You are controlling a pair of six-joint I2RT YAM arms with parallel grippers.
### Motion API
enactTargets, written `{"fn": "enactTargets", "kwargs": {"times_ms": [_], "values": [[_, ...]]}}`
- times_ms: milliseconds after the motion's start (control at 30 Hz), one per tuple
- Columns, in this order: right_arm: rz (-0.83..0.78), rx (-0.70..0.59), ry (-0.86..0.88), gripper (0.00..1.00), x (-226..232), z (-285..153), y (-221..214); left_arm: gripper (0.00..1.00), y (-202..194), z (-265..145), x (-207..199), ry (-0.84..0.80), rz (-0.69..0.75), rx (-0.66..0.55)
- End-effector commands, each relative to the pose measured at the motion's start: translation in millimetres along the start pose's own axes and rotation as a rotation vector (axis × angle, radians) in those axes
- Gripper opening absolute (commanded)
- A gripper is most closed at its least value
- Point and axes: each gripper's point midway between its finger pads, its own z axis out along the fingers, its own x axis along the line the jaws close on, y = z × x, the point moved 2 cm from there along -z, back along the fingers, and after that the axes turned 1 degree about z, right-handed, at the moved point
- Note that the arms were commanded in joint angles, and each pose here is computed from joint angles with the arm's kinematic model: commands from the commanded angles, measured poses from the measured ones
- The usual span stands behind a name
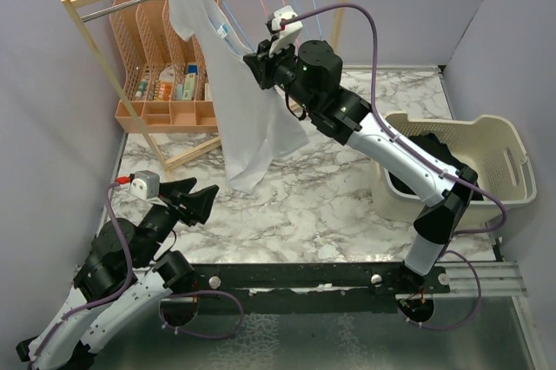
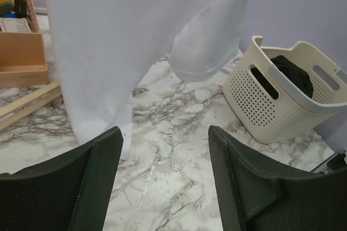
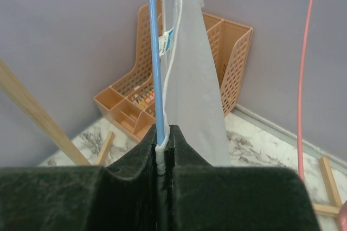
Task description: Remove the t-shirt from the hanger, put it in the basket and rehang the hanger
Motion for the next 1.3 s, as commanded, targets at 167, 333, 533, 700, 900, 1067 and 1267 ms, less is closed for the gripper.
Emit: {"fn": "enactTargets", "kwargs": {"times_ms": [167, 333, 533, 700, 900, 1067, 1267], "values": [[0.02, -0.214, 0.043, 0.01, 4, -34, 84, 0.67, 10, -3, 2, 0.013, -0.019, -0.039], [0.052, -0.088, 0.085, 0.01, 7, -69, 58, 0.67, 10, -3, 0, 0.004, -0.014, -0.037], [0.084, 0.089, 0.164, 0.01, 12, -126, 13, 0.73, 11, -3, -10, -0.066, 0.01, -0.041], [0.108, 0.266, 0.322, 0.01, 29, -183, -33, 0.88, 16, -4, -33, -0.213, 0.031, -0.07], [0.147, 0.434, 0.499, 0.01, 45, -253, -84, 0.94, 38, -7, -83, -0.484, 0.046, -0.11], [0.185, 0.475, 0.641, 0.01, 58, -293, -107, 0.95, 48, 0, -121, -0.666, 0.123, -0.036], [0.182, 0.431, 0.737, 0.02, 66, -316, -99, 0.94, 38, 18, -148, -0.793, 0.174, 0.103]]}}
